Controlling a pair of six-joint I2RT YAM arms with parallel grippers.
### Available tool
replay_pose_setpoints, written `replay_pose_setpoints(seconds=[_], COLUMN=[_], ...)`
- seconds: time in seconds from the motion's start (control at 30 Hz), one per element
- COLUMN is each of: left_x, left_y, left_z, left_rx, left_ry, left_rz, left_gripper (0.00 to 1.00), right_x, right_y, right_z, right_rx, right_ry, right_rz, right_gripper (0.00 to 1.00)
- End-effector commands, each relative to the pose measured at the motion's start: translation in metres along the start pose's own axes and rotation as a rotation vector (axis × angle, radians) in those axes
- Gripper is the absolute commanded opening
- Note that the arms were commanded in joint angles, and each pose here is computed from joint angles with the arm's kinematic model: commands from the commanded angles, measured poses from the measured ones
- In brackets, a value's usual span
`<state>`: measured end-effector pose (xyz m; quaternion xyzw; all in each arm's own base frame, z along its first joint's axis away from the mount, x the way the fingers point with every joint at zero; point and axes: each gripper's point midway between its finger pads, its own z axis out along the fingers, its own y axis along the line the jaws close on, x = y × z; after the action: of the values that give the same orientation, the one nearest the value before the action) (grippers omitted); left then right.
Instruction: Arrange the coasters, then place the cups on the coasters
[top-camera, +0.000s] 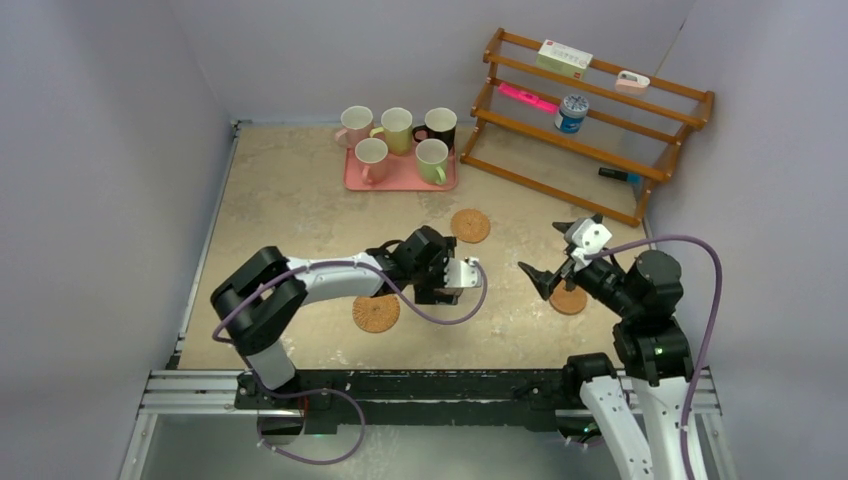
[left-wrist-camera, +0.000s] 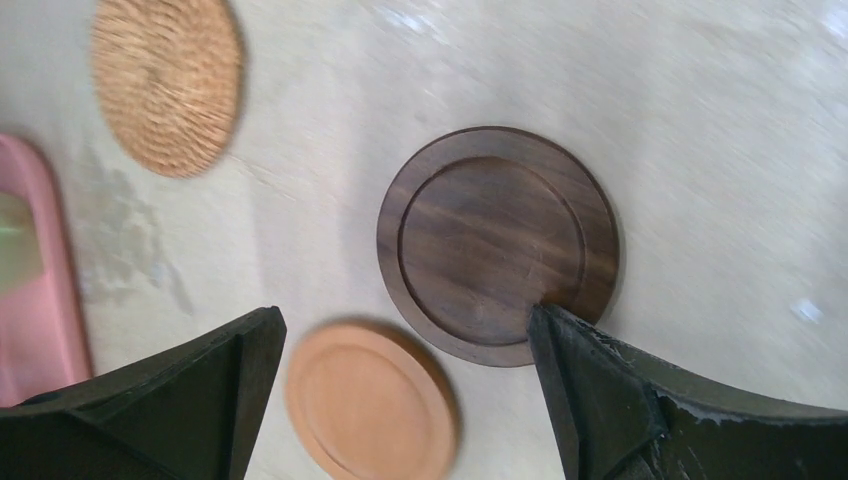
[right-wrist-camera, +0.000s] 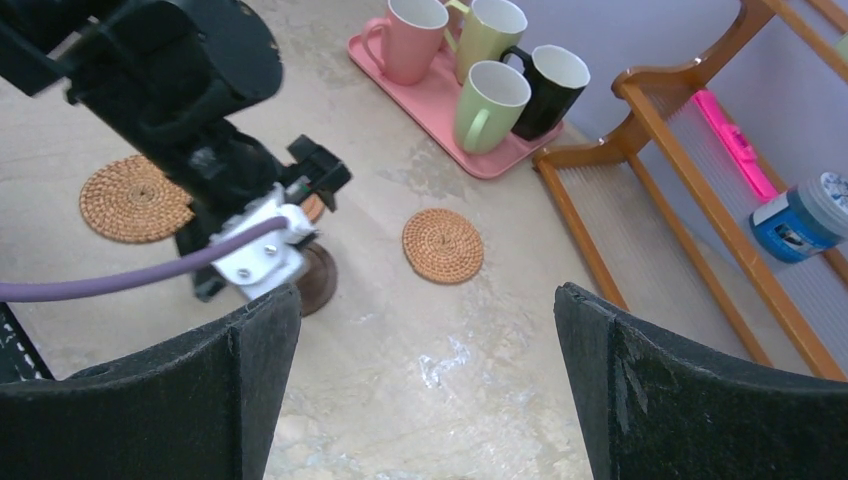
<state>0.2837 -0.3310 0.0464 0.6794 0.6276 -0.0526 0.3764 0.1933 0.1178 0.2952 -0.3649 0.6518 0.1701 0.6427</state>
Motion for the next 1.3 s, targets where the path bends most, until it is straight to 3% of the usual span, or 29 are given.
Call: replay_pose_setpoints(seconds=[0.0, 0.17, 0.3, 0.5, 0.7, 0.87, 1.13, 1.27], left_x=[0.004, -0.035, -0.029, 0.046, 0.070, 0.082, 0.119, 0.137], left_y=[-0.034, 0.044, 0.076, 0.020, -0.025, -0.027, -0.022, -0.030], left_z=[-0.033, -0.088, -0.136, -0.141, -0.141, -0.133, -0.106, -0.094], left_rx=[0.138, -0.149, -0.215, -0.149, -0.042, -0.069, -0.181, -0.158], left_ry=[-0.026, -0.186, -0.248, -0.069, -0.047, -0.008, 0.183, 0.247], left_rz=[-0.001, -0.089, -0.143, -0.082, -0.107, -0.125, -0.079, -0.070], left_gripper=[1.00, 1.00, 1.00, 1.00, 1.00, 1.00, 1.00, 1.00], right_x=[-0.020, -0.026, -0.018, 0.009, 0.030, 0.051, 0.078, 0.084], right_y=[-0.010, -0.016, -0.024, -0.030, -0.042, -0.043, -0.059, -0.062], right_z=[0.004, 0.009, 0.022, 0.050, 0.079, 0.092, 0.107, 0.115], right_rx=[0.018, 0.028, 0.028, -0.026, -0.017, -0.050, -0.010, -0.007], right_ry=[-0.034, -0.055, -0.027, 0.041, 0.128, 0.199, 0.248, 0.247], right_rz=[-0.007, 0.009, 0.041, 0.108, 0.107, 0.105, 0.028, -0.003], right_gripper=[0.98, 0.98, 0.98, 0.98, 0.98, 0.98, 0.98, 0.98])
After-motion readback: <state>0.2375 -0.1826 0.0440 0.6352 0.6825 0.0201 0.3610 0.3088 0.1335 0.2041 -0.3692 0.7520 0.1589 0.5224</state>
